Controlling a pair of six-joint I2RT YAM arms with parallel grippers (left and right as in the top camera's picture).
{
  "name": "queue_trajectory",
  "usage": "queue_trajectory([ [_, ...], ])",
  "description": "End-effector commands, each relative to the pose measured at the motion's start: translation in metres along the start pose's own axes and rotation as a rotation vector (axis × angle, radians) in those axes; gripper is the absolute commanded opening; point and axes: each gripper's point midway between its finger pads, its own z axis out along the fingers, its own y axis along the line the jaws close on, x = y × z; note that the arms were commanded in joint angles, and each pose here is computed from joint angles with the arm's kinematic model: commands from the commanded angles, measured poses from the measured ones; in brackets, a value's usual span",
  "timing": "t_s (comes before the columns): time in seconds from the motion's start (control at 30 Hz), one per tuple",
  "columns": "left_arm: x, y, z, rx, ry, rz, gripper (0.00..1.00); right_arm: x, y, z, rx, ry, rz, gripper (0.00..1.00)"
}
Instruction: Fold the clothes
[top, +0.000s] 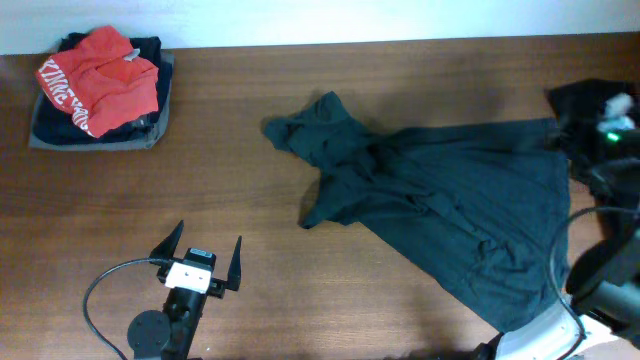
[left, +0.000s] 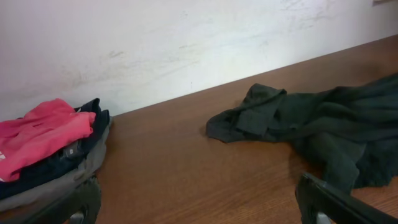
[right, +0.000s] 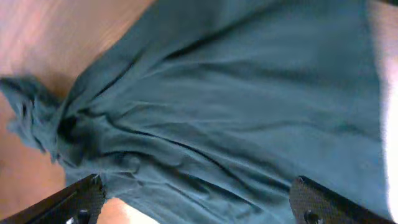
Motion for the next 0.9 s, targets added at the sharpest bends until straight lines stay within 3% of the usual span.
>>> queue_trajectory([
  [0.0,0.002,0.002,0.0,-0.009,0.003,0.016,0.99,0.001,0.038,0.012,0.006,0.01,-0.14,0.99],
  [0.33,0.002,0.002,0.0,-0.009,0.003,0.016,0.99,0.021,0.111,0.049,-0.031,0.055,-0.345,0.99],
  [0.87,0.003,0.007,0.0,-0.042,0.011,0.023,1.0,0.039,0.12,0.066,-0.027,0.137,-0.361,0.99],
])
